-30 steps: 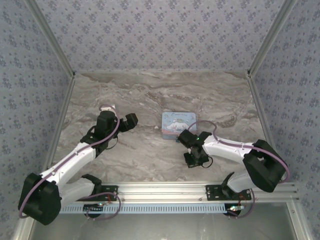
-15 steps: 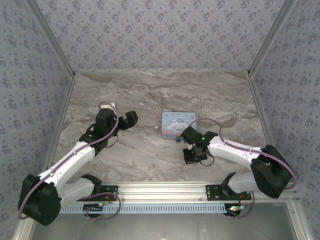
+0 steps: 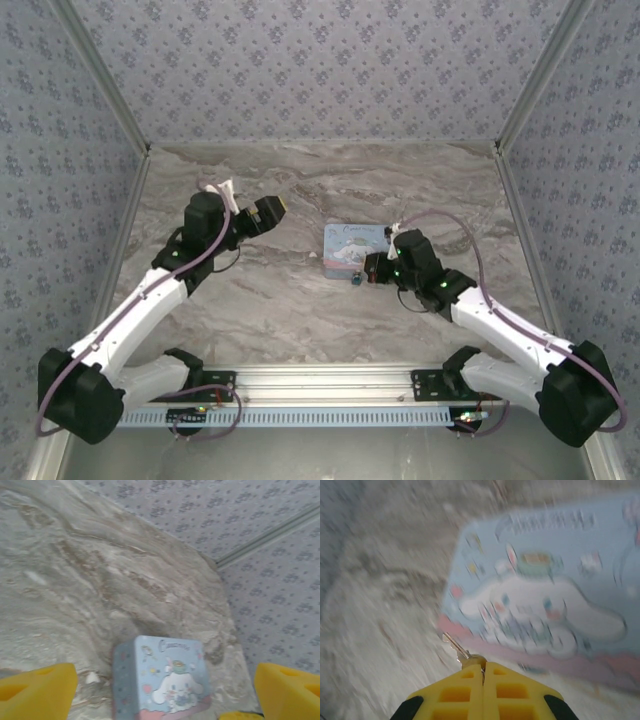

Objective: Unlock the padlock with the key

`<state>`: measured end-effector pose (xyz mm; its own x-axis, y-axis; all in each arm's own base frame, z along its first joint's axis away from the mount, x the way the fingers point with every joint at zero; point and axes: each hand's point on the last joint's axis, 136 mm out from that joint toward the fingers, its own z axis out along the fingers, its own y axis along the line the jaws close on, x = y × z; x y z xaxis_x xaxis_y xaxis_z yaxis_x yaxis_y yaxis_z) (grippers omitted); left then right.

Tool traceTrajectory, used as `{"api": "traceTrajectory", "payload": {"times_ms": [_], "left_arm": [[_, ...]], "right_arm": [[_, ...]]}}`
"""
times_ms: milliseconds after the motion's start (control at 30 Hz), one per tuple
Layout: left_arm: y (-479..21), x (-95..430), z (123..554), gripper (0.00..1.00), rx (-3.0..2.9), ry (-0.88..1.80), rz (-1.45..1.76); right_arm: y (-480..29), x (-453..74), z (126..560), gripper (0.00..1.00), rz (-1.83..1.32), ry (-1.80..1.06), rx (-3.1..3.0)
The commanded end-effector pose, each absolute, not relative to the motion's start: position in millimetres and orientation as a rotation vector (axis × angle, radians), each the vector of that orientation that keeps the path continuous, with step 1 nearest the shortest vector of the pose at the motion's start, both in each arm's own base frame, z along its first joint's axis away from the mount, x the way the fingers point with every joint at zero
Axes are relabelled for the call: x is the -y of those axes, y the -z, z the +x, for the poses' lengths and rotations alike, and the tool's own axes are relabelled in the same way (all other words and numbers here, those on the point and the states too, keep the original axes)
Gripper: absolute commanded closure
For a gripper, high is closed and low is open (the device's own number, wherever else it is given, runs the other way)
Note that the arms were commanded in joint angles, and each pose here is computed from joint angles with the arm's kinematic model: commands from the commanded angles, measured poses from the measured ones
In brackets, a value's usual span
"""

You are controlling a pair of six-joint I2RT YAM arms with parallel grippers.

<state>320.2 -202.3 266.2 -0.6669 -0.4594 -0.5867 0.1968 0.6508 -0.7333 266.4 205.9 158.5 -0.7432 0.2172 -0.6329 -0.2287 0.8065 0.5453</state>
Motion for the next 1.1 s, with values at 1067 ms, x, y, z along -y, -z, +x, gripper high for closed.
{"api": "traceTrajectory", "payload": {"times_ms": [1067], "left_arm": [[-313.7,311.6,322.6,0.49,-2.061,1.208,0.117]], "right_arm": [[-289.6,-280.8,317.8,1.00,-0.018,-1.100,-1.822]]}}
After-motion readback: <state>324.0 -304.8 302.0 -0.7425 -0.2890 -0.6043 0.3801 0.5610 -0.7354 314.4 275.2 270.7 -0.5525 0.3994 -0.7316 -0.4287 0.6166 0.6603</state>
